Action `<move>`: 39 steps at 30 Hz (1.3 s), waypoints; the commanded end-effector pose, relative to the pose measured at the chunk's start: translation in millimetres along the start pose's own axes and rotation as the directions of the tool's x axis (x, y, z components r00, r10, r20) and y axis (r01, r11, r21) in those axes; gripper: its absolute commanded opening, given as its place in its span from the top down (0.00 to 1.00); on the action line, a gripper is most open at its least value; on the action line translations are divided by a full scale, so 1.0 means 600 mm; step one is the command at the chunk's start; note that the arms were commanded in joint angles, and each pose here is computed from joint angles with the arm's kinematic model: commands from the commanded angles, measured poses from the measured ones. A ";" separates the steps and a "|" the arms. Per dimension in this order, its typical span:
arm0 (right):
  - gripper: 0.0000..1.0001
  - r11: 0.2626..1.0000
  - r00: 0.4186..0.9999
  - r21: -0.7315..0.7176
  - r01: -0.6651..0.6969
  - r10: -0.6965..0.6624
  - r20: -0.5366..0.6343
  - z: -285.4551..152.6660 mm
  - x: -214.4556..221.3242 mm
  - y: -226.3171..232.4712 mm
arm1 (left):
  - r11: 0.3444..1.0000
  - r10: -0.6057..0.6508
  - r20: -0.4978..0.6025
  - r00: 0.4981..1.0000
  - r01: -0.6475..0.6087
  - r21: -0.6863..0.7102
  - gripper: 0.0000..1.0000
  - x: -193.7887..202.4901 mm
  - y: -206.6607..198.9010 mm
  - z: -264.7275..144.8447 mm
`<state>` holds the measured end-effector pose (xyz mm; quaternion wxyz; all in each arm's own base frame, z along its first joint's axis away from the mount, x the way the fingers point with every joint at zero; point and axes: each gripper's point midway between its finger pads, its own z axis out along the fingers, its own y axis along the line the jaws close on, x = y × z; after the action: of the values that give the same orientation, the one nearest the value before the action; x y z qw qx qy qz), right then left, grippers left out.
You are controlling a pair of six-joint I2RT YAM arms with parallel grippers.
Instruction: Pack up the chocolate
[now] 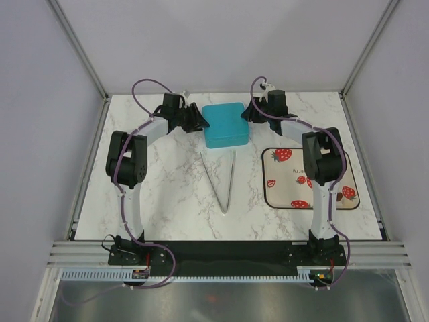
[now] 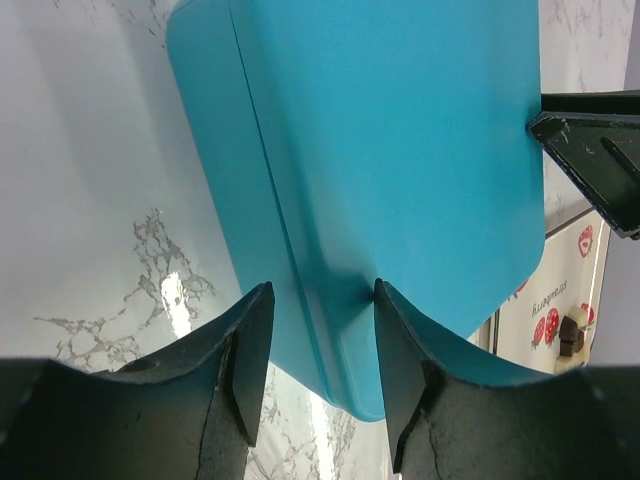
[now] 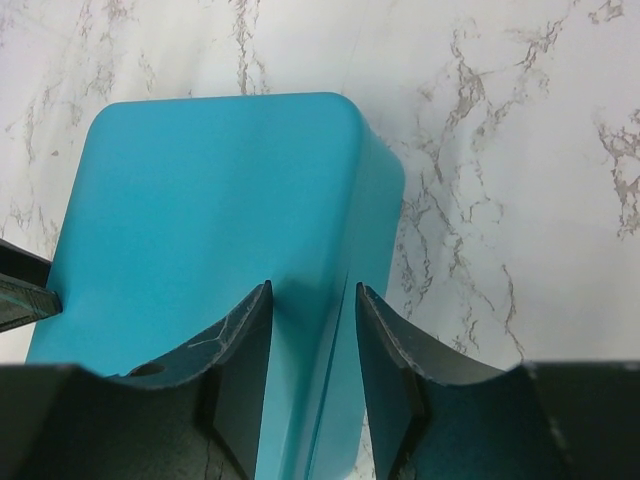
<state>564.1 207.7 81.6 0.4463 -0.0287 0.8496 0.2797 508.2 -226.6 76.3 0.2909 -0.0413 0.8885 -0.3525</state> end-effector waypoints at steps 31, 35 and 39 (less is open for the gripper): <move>0.74 0.939 0.919 0.177 -0.294 0.328 -0.217 0.019 0.203 -0.083 | 0.999 -0.023 -0.071 0.997 0.020 -0.038 0.52 0.036 0.048 0.040; 0.79 0.893 0.871 0.210 -0.399 0.440 -0.218 0.016 0.235 -0.086 | 0.999 -0.034 -0.074 0.997 0.032 -0.033 0.53 0.031 0.050 0.056; 0.82 0.860 0.840 0.248 -0.447 0.498 -0.214 0.004 0.249 -0.084 | 0.998 -0.057 -0.090 0.994 0.053 -0.044 0.53 0.042 0.064 0.071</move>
<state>570.1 203.4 69.8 0.4286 0.1175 0.8171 0.3671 520.6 -233.4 67.9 0.2730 -0.0338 0.8823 -0.3820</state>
